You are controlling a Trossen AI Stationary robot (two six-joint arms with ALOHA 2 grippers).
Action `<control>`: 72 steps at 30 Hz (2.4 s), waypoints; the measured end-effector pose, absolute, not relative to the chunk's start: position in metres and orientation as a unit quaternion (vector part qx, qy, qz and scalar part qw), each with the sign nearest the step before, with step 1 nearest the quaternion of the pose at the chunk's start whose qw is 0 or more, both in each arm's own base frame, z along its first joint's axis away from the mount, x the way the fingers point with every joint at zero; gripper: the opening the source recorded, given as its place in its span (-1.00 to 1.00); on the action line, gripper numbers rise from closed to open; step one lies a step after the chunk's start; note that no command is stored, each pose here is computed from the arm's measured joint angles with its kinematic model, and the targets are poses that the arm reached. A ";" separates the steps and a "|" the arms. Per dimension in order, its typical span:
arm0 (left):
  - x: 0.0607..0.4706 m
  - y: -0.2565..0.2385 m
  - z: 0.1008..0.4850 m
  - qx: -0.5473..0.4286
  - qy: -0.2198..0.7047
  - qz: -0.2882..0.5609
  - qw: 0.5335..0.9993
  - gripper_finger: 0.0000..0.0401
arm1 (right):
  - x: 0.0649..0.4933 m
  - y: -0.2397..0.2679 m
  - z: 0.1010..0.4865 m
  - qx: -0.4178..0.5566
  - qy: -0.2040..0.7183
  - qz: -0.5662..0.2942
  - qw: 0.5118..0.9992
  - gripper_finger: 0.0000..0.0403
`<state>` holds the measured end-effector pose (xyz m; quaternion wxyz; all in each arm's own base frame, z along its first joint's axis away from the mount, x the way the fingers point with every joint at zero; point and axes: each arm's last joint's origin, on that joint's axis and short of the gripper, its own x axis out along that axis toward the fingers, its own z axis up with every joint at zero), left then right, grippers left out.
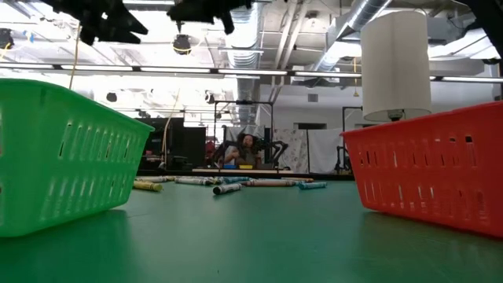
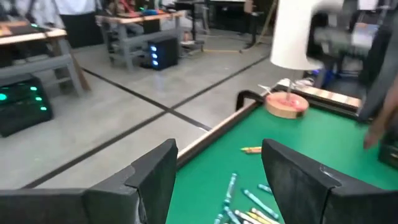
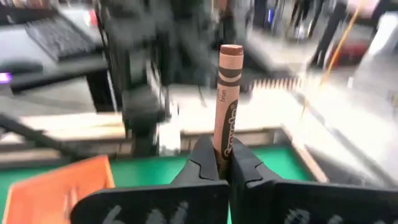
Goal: Sort crayons
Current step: Put the brown crayon into the orange bin
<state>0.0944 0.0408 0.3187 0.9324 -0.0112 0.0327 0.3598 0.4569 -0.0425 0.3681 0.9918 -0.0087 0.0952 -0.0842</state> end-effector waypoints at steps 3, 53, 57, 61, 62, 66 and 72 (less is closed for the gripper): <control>0.090 0.040 0.320 -0.004 0.027 0.365 0.931 0.11 | 0.465 -0.034 0.348 0.002 0.141 -0.075 0.987 -1.00; 0.087 0.039 0.317 -0.007 0.041 0.362 0.931 0.11 | 0.602 0.059 0.173 0.004 0.054 0.161 0.985 -1.00; 0.087 0.039 0.317 -0.007 0.041 0.362 0.931 0.11 | 0.604 0.064 0.155 0.005 0.056 0.166 0.985 -1.00; 0.087 0.039 0.317 -0.007 0.041 0.362 0.931 0.11 | 0.605 0.065 0.149 0.006 0.055 0.169 0.984 -1.00; 0.087 0.039 0.317 -0.007 0.041 0.362 0.931 0.11 | 0.605 0.065 0.149 0.006 0.057 0.169 0.984 -1.00; 0.087 0.039 0.317 -0.007 0.041 0.362 0.931 0.11 | 0.605 0.064 0.149 0.005 0.059 0.169 0.984 -0.95; 0.087 0.039 0.317 -0.006 0.042 0.362 0.931 0.11 | 0.605 0.064 0.149 0.004 0.058 0.167 0.984 -0.76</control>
